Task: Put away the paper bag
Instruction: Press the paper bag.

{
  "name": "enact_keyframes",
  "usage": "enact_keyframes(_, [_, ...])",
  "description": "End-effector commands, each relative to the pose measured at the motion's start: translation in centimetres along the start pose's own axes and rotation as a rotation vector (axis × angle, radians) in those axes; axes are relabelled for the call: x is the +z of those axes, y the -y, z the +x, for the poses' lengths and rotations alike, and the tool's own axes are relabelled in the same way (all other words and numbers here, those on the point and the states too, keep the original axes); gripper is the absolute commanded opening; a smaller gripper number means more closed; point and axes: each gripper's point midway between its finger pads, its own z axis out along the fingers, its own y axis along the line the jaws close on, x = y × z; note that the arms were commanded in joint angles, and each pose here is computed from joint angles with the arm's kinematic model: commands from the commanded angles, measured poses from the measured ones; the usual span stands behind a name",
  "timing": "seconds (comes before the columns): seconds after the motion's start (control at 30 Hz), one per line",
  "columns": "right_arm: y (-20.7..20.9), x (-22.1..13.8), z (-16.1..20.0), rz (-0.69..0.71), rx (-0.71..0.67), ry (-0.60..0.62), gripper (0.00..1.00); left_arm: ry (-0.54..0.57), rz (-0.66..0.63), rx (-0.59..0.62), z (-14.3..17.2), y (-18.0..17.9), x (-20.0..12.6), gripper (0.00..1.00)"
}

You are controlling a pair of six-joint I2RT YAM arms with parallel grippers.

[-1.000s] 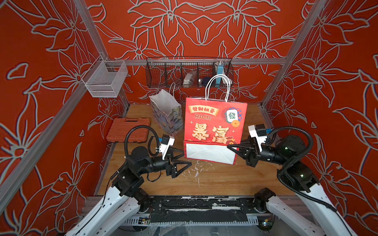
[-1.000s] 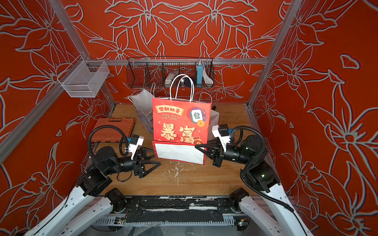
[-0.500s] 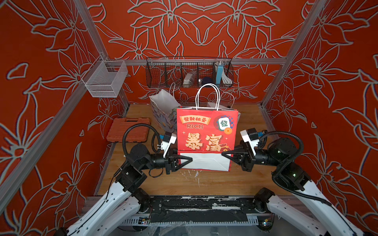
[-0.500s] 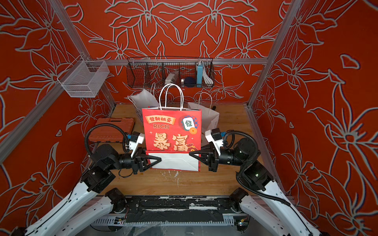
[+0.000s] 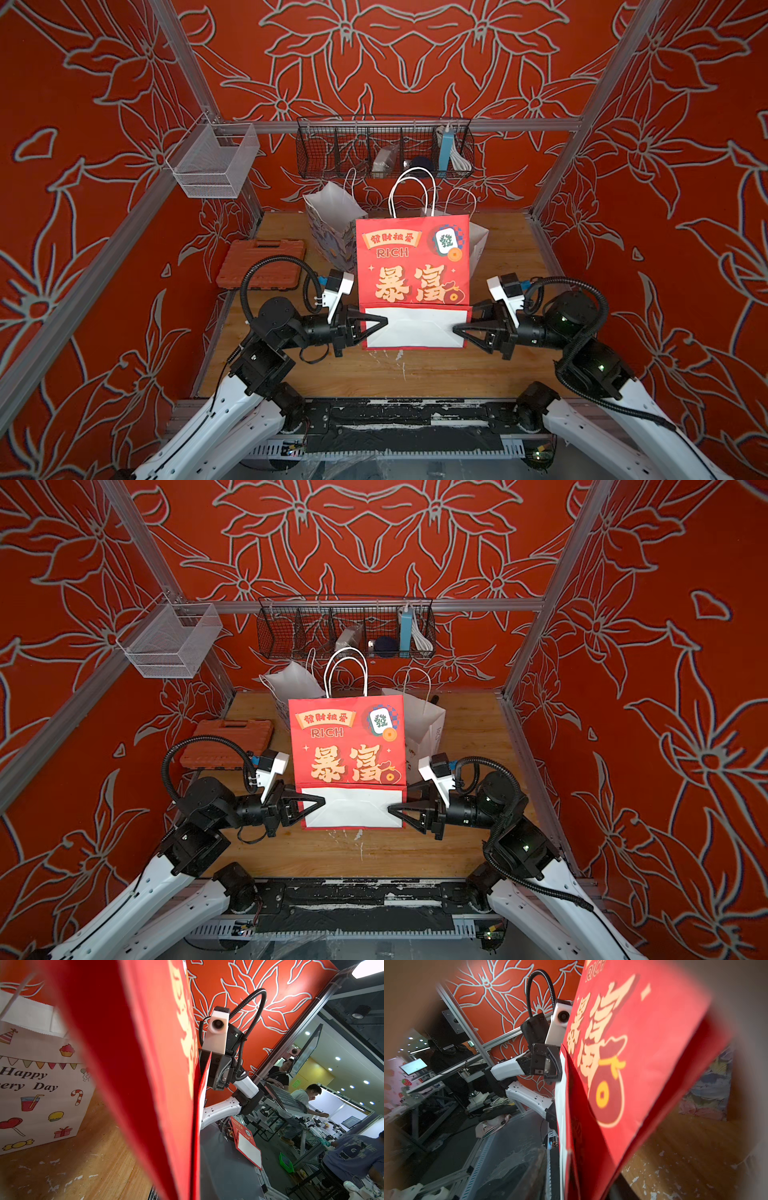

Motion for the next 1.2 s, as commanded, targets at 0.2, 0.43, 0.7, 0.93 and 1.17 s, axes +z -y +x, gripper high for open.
enact_keyframes(0.2, [-0.7, 0.6, -2.1, -0.048, -0.03, 0.042, 0.0, -0.037, 0.013, -0.037, 1.8, -0.5, -0.1, 0.0])
enact_keyframes(0.43, [-0.5, 1.2, -3.9, -0.047, -0.07, 0.059, 0.34, -0.056, 0.005, -0.061, 3.2, -1.1, -0.4, 0.0])
enact_keyframes(0.7, [-0.2, 1.4, -4.7, -0.034, -0.095, 0.074, 0.01, -0.081, -0.014, -0.083, 4.3, -1.4, -0.7, 0.0])
enact_keyframes(0.93, [0.0, 1.1, -6.5, 0.022, -0.141, 0.109, 0.29, -0.099, -0.061, -0.108, 5.9, -2.6, -1.1, 0.0])
enact_keyframes(1.17, [-0.3, 0.9, -7.4, 0.03, -0.163, 0.116, 0.3, -0.119, -0.075, -0.125, 6.9, -3.2, -1.2, 0.0])
